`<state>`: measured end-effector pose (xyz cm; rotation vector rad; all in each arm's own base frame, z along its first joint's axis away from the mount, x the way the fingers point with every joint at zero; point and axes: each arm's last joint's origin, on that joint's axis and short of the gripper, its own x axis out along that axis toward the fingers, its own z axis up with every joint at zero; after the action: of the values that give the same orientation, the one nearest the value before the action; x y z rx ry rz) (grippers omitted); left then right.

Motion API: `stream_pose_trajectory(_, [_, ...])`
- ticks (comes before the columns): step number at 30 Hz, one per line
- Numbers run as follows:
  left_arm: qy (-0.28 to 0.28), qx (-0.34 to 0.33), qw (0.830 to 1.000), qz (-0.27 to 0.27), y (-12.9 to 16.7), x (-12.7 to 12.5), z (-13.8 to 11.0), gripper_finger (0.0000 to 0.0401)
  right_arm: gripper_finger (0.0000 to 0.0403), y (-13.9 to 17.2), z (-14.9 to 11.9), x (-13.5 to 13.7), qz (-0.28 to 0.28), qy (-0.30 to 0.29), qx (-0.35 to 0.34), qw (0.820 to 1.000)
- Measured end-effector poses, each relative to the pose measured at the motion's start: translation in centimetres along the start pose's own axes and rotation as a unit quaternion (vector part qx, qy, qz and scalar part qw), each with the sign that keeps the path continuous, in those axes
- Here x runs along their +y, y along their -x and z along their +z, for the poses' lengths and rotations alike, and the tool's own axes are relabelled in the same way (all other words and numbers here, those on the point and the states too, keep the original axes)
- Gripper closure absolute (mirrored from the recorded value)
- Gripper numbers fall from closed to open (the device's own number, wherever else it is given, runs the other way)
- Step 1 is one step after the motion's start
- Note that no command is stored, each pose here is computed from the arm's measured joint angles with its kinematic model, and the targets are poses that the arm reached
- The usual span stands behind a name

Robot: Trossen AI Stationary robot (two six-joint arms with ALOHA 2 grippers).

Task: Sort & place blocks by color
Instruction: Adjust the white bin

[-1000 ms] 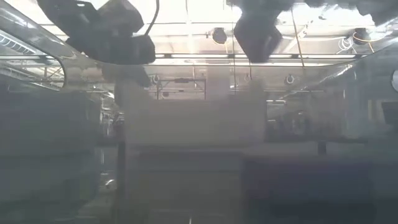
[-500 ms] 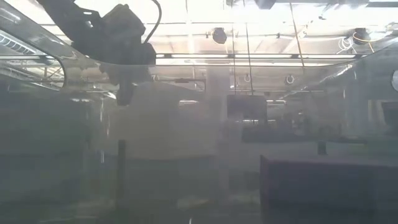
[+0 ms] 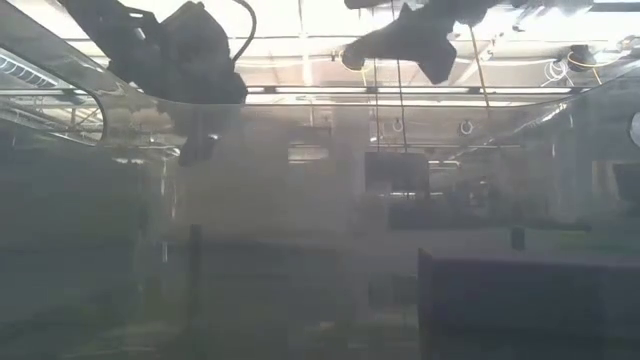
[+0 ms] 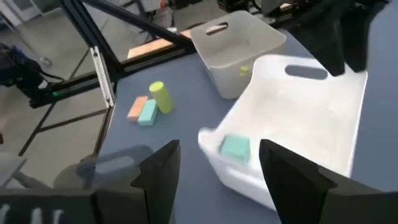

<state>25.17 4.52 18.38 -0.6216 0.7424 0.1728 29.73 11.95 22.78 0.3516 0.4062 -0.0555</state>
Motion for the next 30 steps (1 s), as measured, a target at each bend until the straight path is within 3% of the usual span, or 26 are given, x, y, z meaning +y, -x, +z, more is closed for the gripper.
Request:
stream_pose_trajectory(3, [0.016,0.005,1.0,0.007,-0.1,-0.3,-0.3,0.0146,0.0191,-0.1,-0.2,-0.5,0.001,-0.016,0.026,1.0])
stream_pose_trajectory(11, [0.033,0.001,0.999,-0.04,-0.6,-2.3,-0.9,0.0146,0.0191,-0.9,-1.4,-1.4,-0.02,-0.043,0.055,0.997])
stream_pose_trajectory(18, [0.01,-0.033,0.995,-0.09,-0.6,-4.2,-0.8,0.0146,0.0191,-1.0,-2.1,-1.9,-0.019,-0.059,0.047,0.997])
stream_pose_trajectory(21, [0.003,-0.037,0.997,-0.065,0.7,-3.5,-0.5,0.0146,0.0191,-1.0,-1.6,-1.5,0.008,-0.059,0.025,0.998])
stream_pose_trajectory(25, [0.034,-0.035,0.998,0.038,2.1,-1.7,-0.7,0.0146,0.0191,-1.0,-1.7,-1.5,0.01,-0.06,0.029,0.998])
stream_pose_trajectory(30, [0.074,0.005,0.991,0.112,2.2,-0.4,-1.6,0.0146,0.0191,-0.9,-1.7,-1.4,0.012,-0.052,0.029,0.998])
